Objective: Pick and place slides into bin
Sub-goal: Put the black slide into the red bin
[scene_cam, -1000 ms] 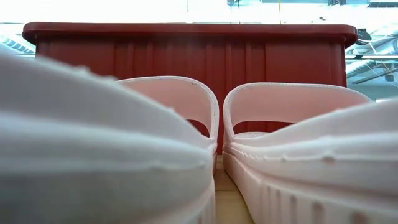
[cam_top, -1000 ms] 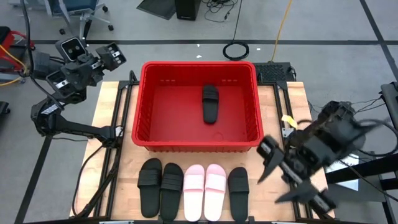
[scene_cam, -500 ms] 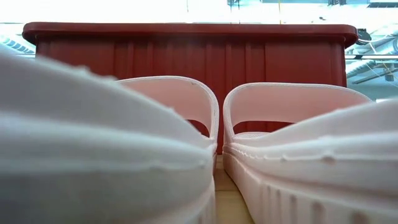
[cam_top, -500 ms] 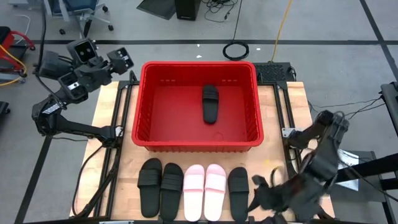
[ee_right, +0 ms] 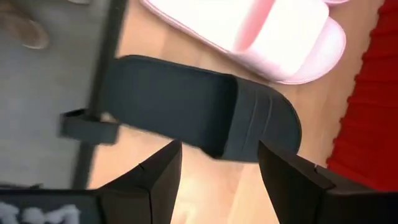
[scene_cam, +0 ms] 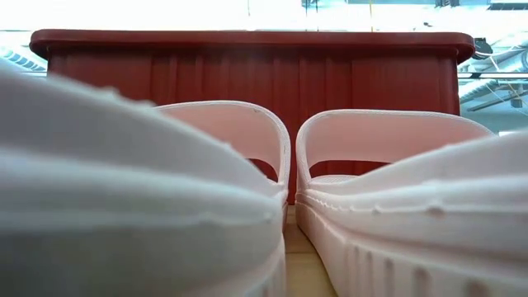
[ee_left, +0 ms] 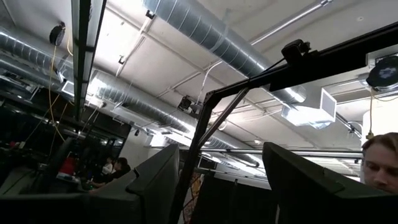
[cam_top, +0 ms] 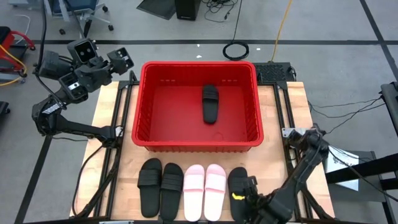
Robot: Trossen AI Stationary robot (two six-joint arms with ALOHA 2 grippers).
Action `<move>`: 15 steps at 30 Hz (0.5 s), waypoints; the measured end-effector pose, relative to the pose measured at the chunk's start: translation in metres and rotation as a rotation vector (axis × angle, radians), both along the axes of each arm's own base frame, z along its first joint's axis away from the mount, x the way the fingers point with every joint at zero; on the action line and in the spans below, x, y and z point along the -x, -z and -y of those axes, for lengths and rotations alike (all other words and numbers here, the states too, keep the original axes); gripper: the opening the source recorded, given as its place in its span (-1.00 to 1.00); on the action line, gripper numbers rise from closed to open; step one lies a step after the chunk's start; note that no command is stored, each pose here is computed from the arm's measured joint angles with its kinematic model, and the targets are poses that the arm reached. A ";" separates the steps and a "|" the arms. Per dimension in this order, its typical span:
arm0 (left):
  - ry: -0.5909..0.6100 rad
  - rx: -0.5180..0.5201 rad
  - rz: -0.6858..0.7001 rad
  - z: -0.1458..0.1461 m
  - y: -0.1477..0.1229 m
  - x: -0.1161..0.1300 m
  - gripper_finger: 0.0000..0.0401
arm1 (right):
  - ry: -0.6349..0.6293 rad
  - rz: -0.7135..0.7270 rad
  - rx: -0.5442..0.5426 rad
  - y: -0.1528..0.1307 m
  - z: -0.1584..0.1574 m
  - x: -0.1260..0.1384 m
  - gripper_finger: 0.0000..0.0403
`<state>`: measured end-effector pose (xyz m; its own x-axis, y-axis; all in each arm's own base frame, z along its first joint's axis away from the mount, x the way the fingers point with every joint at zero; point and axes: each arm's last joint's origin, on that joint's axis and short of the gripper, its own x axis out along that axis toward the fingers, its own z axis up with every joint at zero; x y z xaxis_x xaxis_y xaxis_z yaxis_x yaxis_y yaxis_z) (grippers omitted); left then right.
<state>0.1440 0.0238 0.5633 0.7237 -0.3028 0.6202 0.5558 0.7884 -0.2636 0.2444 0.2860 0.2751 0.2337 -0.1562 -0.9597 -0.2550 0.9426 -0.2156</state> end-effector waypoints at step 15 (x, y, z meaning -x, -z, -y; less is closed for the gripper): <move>0.009 0.003 -0.003 0.000 0.000 0.000 0.20 | 0.120 0.024 0.184 0.099 0.025 0.000 0.00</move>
<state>0.1438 0.0235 0.5633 0.7228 -0.3073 0.6190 0.5618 0.7830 -0.2672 0.2444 0.2608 0.1765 0.2251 -0.3559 -0.9070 -0.1365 0.9102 -0.3910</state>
